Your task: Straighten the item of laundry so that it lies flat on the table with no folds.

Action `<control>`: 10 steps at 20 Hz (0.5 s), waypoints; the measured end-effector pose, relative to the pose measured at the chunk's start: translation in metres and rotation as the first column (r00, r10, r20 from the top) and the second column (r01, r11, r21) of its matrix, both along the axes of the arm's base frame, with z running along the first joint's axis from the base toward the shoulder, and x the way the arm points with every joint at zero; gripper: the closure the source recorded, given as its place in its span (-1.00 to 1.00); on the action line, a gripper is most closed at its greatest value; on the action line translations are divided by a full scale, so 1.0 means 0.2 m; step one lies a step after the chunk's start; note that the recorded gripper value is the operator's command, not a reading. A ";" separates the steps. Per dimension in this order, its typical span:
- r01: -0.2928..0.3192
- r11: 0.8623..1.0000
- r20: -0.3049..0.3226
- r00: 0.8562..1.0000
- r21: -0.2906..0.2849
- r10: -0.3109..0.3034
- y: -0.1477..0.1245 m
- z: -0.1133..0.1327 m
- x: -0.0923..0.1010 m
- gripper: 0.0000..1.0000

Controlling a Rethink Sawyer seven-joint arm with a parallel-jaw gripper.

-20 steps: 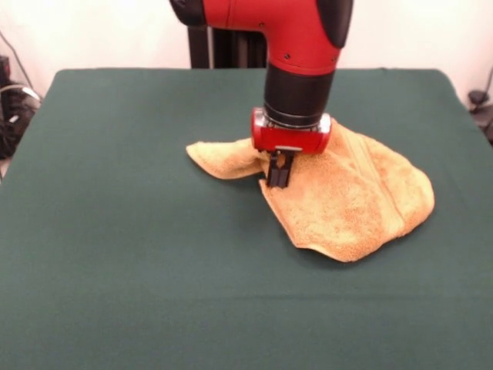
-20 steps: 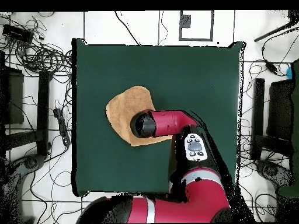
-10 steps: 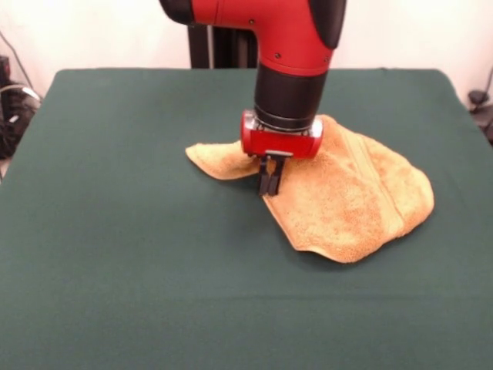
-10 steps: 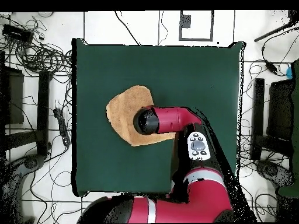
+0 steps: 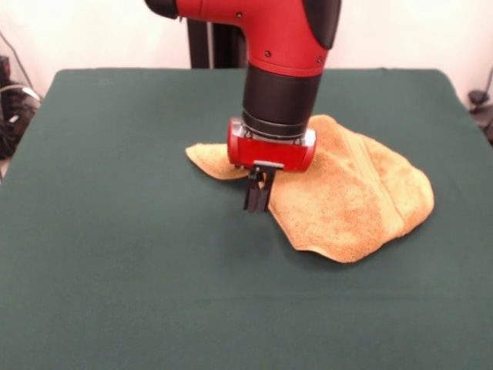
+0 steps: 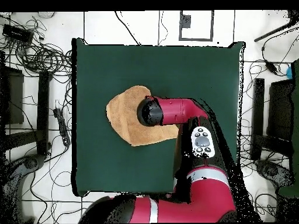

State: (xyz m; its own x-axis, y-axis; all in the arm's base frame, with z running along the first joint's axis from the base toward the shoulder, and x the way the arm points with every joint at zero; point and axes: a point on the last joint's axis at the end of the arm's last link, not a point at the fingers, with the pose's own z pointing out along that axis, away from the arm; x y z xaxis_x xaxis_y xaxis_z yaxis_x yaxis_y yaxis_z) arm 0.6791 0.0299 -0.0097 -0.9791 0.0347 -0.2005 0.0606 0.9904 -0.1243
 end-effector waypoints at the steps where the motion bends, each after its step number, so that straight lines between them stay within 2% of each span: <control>1: 0.002 1.000 0.008 1.000 -0.001 -0.002 -0.01 0.01 0.02 1.00; 4: 0.016 1.000 0.011 1.000 0.001 -0.016 -0.04 0.02 0.04 1.00; 10: 0.118 0.992 -0.060 0.991 0.034 -0.116 -0.19 0.02 0.02 1.00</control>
